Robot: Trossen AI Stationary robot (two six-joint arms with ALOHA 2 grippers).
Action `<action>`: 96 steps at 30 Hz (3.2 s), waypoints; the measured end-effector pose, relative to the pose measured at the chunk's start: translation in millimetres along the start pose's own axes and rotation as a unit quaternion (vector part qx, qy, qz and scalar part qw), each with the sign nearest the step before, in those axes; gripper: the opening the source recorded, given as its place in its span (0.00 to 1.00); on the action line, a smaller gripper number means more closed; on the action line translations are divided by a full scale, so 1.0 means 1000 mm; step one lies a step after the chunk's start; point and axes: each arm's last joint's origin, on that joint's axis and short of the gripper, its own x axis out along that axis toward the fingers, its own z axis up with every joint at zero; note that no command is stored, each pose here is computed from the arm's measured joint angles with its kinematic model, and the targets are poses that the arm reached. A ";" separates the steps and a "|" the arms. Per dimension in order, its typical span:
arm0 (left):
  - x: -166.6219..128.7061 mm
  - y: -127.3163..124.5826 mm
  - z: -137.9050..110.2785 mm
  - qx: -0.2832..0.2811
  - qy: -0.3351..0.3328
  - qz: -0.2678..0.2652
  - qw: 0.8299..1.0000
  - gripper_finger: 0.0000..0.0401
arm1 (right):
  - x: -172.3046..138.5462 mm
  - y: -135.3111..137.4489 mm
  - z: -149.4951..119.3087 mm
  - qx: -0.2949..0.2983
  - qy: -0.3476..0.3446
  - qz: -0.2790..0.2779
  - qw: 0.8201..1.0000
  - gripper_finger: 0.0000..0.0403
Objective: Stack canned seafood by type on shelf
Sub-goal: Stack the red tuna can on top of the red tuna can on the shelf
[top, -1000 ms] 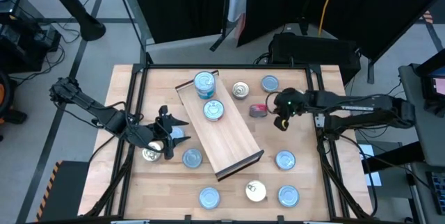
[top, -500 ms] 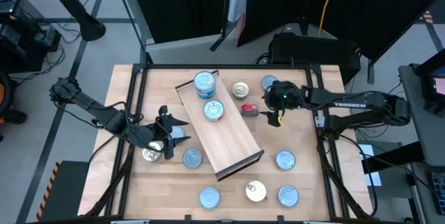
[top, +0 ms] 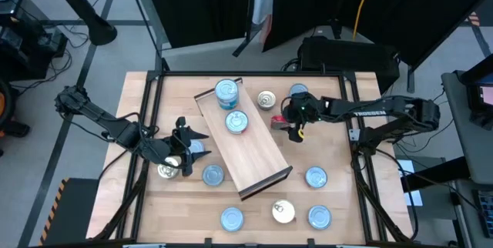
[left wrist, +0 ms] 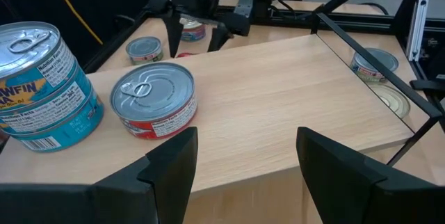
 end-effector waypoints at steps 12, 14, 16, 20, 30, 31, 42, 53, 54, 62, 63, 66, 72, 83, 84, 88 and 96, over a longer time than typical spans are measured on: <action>0.000 0.000 0.000 0.004 0.001 0.000 1.000 0.61 | 0.022 -0.008 -0.014 0.017 0.049 -0.002 0.999 0.66; 0.000 0.000 0.000 0.004 0.001 0.000 1.000 0.61 | 0.023 -0.008 -0.014 0.018 0.051 -0.001 0.999 0.59; 0.000 0.000 0.000 0.004 0.001 0.001 1.000 0.61 | 0.023 -0.008 -0.014 0.017 0.050 0.000 0.999 0.51; 0.000 0.000 0.000 0.004 0.001 0.001 1.000 0.61 | 0.018 -0.008 -0.012 0.016 0.041 -0.001 0.999 0.34; 0.000 0.000 -0.001 0.006 0.003 0.001 1.000 0.61 | -0.025 -0.005 -0.001 0.017 0.002 -0.013 1.000 0.30; 0.000 0.000 -0.001 0.006 0.003 0.001 1.000 0.61 | -0.033 -0.005 0.001 0.021 -0.001 -0.014 1.000 0.32; 0.000 0.000 0.000 0.008 0.001 0.001 1.000 0.61 | -0.122 -0.010 0.062 0.121 -0.205 -0.043 0.970 0.32; 0.000 -0.001 0.006 0.033 -0.028 0.005 0.999 0.61 | -0.110 0.001 0.106 0.233 -0.352 0.136 0.896 0.34; 0.000 -0.001 0.006 0.033 -0.028 0.005 0.999 0.61 | -0.104 0.003 0.109 0.239 -0.353 0.145 0.893 0.34; 0.000 -0.001 0.005 0.038 -0.026 0.006 0.999 0.61 | -0.045 0.015 0.119 0.296 -0.333 0.195 0.874 0.34; 0.000 -0.001 0.005 0.039 -0.026 0.006 0.999 0.61 | -0.037 0.016 0.118 0.301 -0.324 0.196 0.875 0.34; 0.000 -0.001 0.005 0.041 -0.023 0.007 0.999 0.61 | -0.019 0.018 0.114 0.314 -0.300 0.197 0.879 0.34; 0.000 -0.001 0.005 0.041 -0.023 0.007 0.999 0.61 | 0.003 0.027 0.109 0.320 -0.264 0.218 0.883 0.34; 0.000 -0.001 0.005 0.040 -0.024 0.006 0.999 0.61 | 0.013 0.030 0.105 0.332 -0.248 0.215 0.885 0.37; 0.000 -0.001 0.005 0.040 -0.024 0.006 0.999 0.61 | 0.013 0.030 0.105 0.332 -0.247 0.213 0.885 0.38; 0.000 -0.001 0.005 0.040 -0.024 0.006 0.999 0.61 | 0.013 0.029 0.105 0.336 -0.247 0.204 0.886 0.46; 0.000 -0.001 0.005 0.040 -0.024 0.006 0.999 0.61 | 0.013 0.029 0.104 0.320 -0.252 0.189 0.894 0.70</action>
